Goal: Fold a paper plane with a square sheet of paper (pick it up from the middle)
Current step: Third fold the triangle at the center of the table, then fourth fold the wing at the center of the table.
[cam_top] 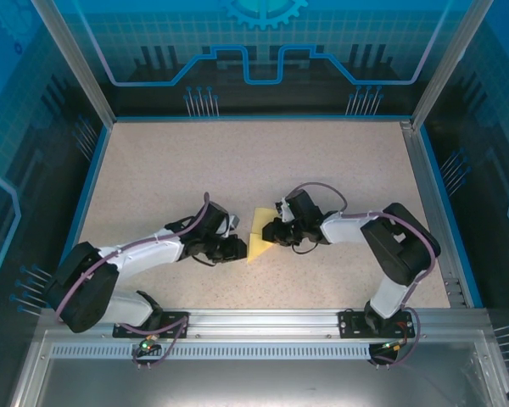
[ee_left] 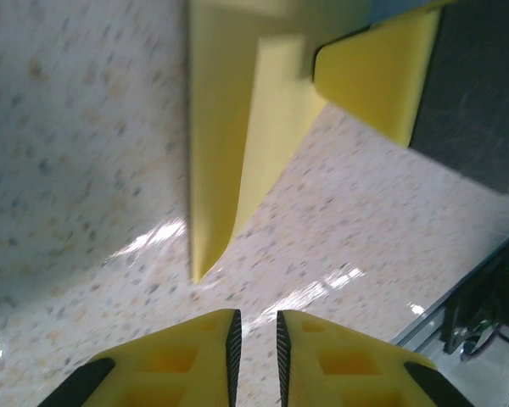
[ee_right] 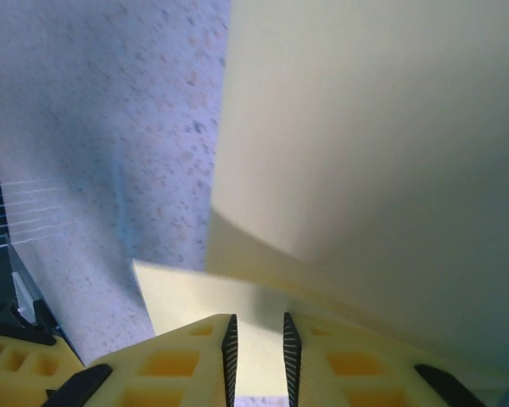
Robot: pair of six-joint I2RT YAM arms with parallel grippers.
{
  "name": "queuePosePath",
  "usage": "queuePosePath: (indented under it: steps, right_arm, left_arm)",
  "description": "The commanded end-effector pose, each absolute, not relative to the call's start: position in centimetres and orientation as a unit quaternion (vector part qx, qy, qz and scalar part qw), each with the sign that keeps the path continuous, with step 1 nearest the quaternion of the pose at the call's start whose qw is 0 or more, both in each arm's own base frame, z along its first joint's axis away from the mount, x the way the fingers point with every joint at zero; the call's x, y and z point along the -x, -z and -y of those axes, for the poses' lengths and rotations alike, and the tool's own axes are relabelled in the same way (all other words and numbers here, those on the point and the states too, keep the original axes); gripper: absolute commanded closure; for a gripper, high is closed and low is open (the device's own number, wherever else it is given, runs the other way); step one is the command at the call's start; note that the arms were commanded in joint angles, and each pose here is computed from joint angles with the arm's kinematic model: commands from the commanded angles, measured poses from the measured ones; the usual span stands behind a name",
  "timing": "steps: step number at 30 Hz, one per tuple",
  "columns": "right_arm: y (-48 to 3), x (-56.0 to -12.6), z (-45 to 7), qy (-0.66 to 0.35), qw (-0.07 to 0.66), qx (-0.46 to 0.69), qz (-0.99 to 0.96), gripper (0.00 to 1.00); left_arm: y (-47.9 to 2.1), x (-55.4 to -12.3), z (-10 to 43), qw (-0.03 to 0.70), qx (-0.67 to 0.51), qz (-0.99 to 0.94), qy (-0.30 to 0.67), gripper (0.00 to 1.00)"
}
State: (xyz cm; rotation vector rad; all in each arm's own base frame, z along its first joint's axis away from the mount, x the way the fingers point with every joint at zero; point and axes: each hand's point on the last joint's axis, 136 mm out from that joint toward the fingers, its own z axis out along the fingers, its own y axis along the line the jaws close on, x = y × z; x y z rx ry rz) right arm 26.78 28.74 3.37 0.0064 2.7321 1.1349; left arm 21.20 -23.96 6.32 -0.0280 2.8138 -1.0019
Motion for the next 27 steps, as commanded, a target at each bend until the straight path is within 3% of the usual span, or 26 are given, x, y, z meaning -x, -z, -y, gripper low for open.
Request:
queuePosePath:
  steps: [1, 9, 27]
  right_arm:
    - [-6.0, -28.2, -27.0, -0.37, 0.13, -0.01, -0.92, 0.69]
    - [-4.9, -27.1, -23.9, -0.35, 0.127, -0.047, -0.927, 0.59]
    - [-2.6, -26.6, -26.2, -0.375, 0.084, -0.048, -0.922, 0.52]
  left_arm:
    - [-8.2, -23.2, 24.7, 0.107, -0.005, -0.934, 0.34, 0.76]
    - [-7.2, -25.3, 26.4, 0.101, -0.025, -0.936, 0.336, 0.76]
    - [-3.3, -26.9, 25.1, 0.099, -0.031, -0.961, 0.256, 0.8]
